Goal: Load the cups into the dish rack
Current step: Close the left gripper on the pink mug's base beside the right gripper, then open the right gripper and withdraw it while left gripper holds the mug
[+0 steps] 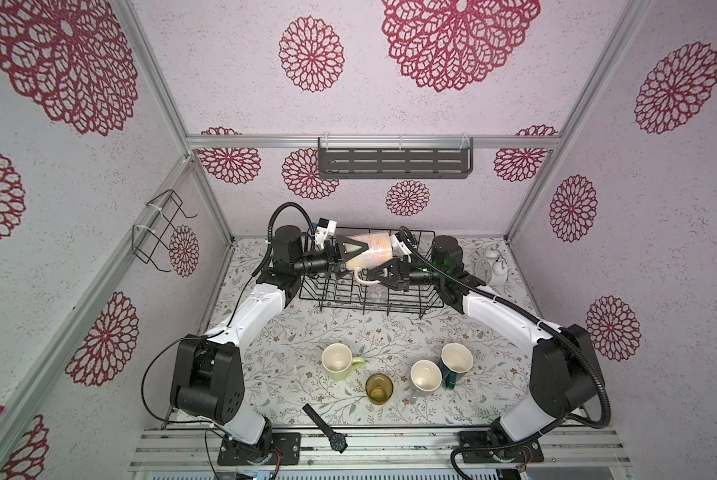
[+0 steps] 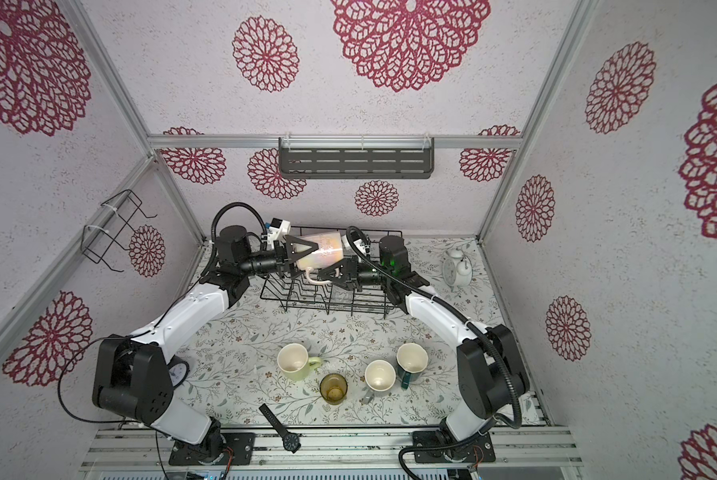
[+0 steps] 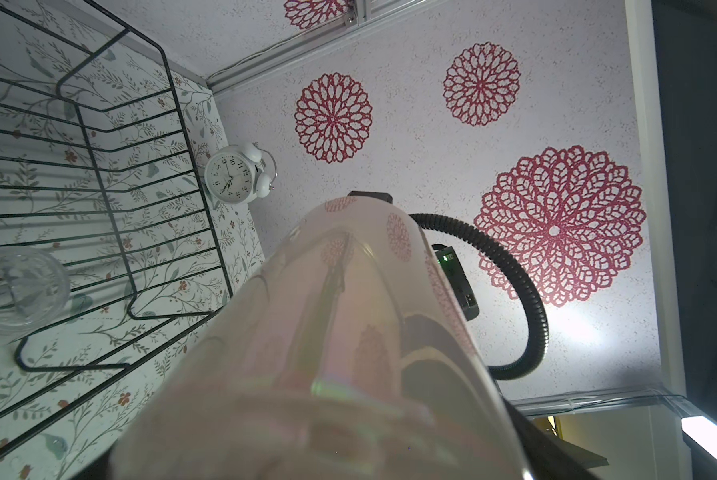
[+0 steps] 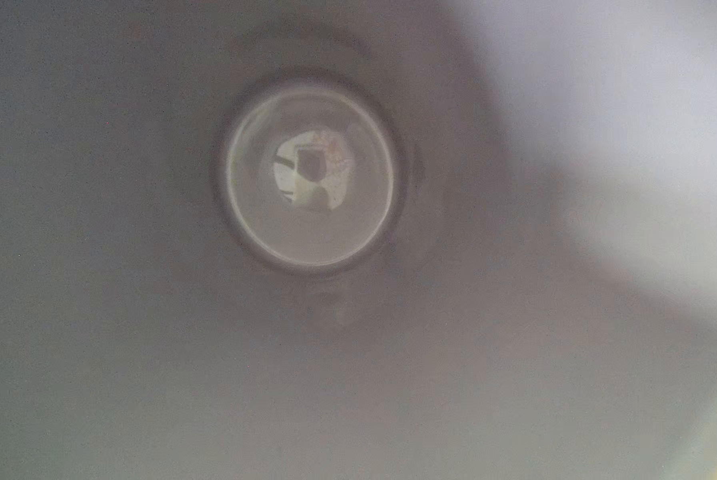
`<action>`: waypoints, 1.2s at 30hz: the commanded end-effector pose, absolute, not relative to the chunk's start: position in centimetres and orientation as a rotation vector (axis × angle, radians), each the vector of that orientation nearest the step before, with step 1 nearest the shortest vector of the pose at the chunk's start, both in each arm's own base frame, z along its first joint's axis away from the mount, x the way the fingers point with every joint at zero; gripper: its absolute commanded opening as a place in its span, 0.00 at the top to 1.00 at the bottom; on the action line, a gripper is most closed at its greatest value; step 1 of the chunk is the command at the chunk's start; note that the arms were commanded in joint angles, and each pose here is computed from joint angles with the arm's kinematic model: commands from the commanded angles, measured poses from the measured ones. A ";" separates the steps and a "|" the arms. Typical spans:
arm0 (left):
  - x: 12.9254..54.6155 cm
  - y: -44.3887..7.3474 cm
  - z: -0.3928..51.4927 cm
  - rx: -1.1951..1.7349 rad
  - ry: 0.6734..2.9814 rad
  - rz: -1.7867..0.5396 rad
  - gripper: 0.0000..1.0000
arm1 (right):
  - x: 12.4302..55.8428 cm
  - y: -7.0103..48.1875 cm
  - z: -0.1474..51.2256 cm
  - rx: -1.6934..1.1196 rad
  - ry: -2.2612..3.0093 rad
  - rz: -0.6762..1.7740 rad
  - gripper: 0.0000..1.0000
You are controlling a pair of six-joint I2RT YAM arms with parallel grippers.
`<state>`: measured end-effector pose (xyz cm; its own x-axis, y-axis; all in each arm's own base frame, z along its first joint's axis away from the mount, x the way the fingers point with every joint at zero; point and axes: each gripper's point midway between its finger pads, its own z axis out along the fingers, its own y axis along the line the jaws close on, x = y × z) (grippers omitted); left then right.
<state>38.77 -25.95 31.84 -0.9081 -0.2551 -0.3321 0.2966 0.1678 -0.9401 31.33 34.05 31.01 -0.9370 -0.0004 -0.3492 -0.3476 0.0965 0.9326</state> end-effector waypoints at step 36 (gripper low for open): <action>41.6 -25.9 33.1 -0.050 1.909 -1.810 0.01 | 27.6 34.8 32.4 -0.670 2.042 1.958 1.00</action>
